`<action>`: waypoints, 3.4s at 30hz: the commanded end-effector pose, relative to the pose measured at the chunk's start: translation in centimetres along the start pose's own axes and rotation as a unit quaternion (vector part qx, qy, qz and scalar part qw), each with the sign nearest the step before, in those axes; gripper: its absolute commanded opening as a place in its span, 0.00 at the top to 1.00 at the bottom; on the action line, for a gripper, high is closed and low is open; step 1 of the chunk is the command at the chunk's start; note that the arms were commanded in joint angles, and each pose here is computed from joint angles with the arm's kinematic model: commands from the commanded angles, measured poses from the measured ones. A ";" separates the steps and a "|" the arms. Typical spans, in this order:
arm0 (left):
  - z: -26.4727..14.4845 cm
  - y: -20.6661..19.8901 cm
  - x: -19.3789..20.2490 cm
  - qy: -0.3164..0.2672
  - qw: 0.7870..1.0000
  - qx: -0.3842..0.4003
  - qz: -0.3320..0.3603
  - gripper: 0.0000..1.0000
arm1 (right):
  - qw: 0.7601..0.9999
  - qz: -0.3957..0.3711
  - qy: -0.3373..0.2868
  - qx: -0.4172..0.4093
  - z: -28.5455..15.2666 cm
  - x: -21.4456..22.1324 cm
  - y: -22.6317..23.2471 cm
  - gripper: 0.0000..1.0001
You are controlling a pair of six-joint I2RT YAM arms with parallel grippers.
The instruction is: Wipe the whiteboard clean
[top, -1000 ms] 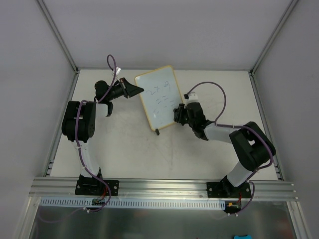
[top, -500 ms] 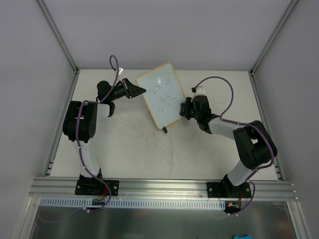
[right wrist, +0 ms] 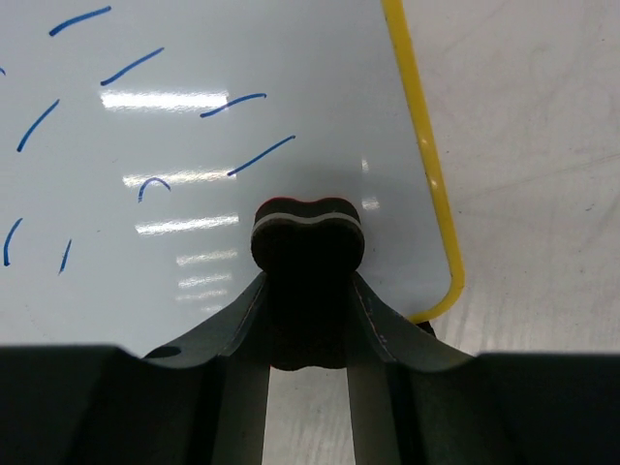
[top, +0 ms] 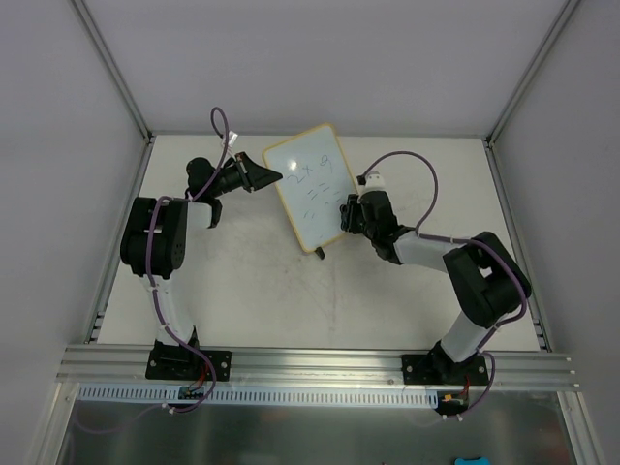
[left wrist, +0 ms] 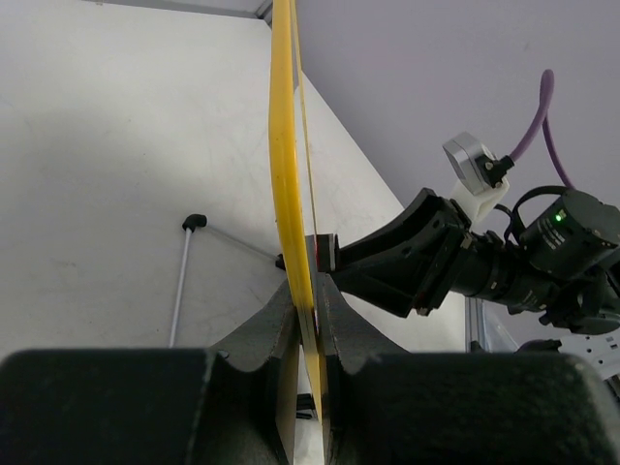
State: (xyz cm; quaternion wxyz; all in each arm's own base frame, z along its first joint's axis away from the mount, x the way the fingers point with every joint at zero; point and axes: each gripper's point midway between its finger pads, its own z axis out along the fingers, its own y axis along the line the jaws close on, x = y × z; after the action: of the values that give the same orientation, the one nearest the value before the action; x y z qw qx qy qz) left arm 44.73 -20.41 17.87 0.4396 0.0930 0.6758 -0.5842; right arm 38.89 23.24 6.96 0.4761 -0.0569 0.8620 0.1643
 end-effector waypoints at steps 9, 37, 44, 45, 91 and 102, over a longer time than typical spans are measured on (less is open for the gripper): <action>-0.5 -2.1 -1.3 -0.007 0.996 0.018 0.082 1.00 | 0.997 -0.033 0.001 -0.077 0.5 1.8 8.3 1.00; 0.4 -2.6 -0.7 -0.005 0.996 0.010 0.088 1.00 | 0.991 -0.086 -0.049 -0.089 -1.8 0.9 13.1 1.00; 0.4 -2.8 -0.7 -0.005 0.996 0.011 0.091 1.00 | 0.992 -0.109 -0.055 -0.045 -1.2 0.1 9.9 1.00; 0.4 -2.8 -0.7 -0.004 0.996 0.012 0.090 1.00 | 0.992 -0.107 -0.054 -0.039 -1.1 0.1 9.6 1.00; 0.4 -3.1 -0.8 -0.002 0.996 0.013 0.091 1.00 | 0.990 -0.082 -0.116 0.021 -1.7 -0.8 10.0 1.00; 0.3 -3.2 -0.8 -0.002 0.996 0.014 0.094 1.00 | 0.990 -0.081 -0.110 0.047 -1.1 0.1 8.7 1.00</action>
State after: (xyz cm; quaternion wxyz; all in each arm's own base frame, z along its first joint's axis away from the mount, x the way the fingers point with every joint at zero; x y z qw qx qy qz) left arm 44.60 -20.51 18.27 0.4597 0.0913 0.6857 -0.5570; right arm 34.55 31.30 7.83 0.5568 -0.1251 0.8167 0.0857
